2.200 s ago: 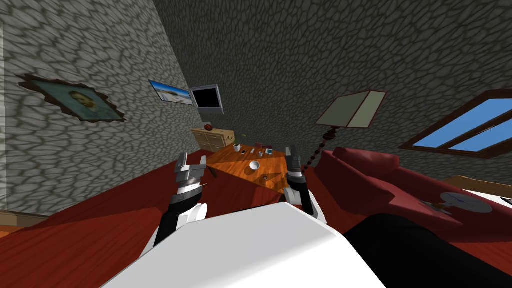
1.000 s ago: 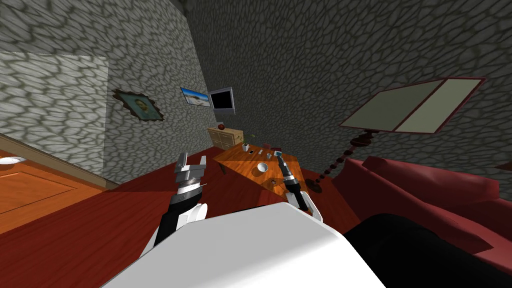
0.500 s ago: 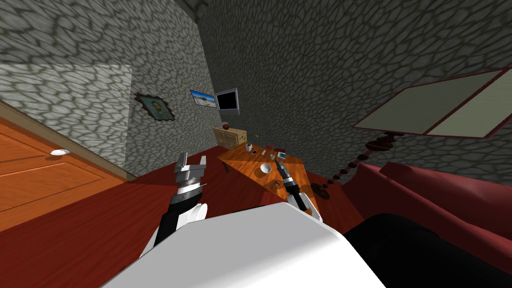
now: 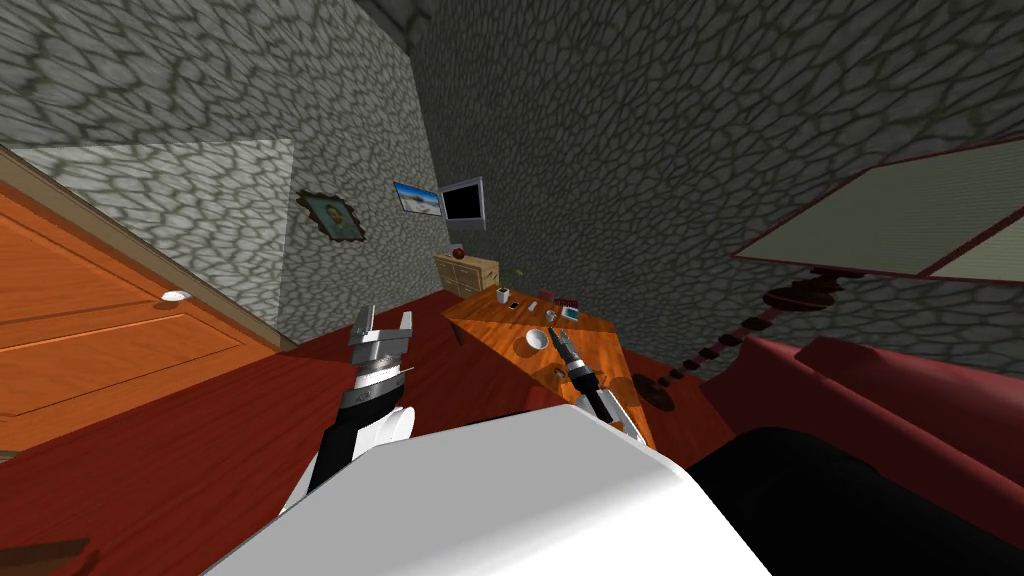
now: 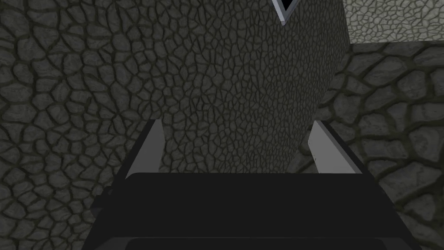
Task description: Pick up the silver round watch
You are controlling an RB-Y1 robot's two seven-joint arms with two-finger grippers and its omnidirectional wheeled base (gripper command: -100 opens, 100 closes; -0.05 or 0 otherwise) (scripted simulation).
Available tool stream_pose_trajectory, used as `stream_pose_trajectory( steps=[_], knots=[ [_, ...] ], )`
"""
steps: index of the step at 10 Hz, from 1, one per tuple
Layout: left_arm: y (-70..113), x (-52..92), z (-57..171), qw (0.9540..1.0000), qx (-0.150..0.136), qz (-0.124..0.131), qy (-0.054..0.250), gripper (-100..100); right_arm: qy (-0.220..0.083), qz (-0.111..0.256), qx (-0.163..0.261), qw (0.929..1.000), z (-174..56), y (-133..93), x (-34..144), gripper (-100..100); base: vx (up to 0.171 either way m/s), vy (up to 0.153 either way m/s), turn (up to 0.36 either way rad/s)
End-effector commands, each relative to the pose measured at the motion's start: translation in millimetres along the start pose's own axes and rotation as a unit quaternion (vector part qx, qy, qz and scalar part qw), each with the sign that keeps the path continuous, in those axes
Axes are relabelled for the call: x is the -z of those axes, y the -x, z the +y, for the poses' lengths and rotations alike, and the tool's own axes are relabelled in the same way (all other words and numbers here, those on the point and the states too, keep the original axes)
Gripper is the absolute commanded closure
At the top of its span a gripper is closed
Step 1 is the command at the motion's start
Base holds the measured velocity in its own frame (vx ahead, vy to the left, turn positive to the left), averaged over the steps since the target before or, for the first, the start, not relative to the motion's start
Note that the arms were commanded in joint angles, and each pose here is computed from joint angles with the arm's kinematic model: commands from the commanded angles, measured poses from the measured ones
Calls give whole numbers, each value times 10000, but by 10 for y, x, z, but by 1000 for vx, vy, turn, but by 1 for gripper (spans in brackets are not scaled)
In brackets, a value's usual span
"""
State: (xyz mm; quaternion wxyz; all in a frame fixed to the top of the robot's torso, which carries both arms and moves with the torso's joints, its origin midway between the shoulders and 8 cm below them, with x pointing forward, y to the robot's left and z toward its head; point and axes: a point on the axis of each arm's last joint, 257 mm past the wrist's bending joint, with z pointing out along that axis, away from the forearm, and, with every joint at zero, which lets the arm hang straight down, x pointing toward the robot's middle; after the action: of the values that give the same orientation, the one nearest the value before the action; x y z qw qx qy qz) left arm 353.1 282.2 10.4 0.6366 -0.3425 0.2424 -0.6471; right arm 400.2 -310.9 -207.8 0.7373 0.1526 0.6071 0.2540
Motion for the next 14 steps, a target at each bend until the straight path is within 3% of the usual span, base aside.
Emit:
stream_pose_trajectory(
  steps=[1, 3, 6, 7, 8, 9, 10, 11, 13, 14],
  knots=[
    [0, 0, 0, 10000, 0, 0, 0, 0, -177, 210, 115, 9996, -178, -161, 71, -100, 32, 17, 89],
    [0, 0, 0, 10000, 0, 0, 0, 0, -400, 679, 652, 9948, -475, -438, 201, -100, 43, 27, 171],
    [0, 0, 0, 10000, 0, 0, 0, 0, -689, 1102, 870, 9877, -794, -722, 409, -100, 38, 19, 128],
    [1, 0, 0, 10000, -1, 0, 0, 0, -729, 1304, 1154, 9820, -902, -802, 469, -100, 32, 18, 173],
    [0, 0, 0, 10000, 0, 0, 0, 0, -861, 1434, 1115, 9796, -1016, -907, 573, -100, 28, 9, 73],
    [1, 0, 0, 10000, -1, 0, 0, 0, -897, 1646, 1394, 9723, -1130, -983, 648, -100, 35, 13, 144],
    [0, 0, 0, 10000, 0, 0, 0, 0, -1001, 1752, 1361, 9699, -1218, -1064, 740, -100, 36, 5, 88],
    [1, 0, 0, 10000, -1, 0, 0, 0, -1027, 1964, 1637, 9613, -1332, -1131, 823, -100, 44, 20, 169],
    [1, 0, 0, 10000, -1, 0, 0, 0, -1144, 2088, 1597, 9580, -1428, -1218, 937, -100, 24, 8, 26],
    [1, 0, 0, 10000, -1, 0, 0, 0, -1203, 2346, 1851, 9467, -1575, -1306, 1073, -100, 16, 13, 150]
  ],
)
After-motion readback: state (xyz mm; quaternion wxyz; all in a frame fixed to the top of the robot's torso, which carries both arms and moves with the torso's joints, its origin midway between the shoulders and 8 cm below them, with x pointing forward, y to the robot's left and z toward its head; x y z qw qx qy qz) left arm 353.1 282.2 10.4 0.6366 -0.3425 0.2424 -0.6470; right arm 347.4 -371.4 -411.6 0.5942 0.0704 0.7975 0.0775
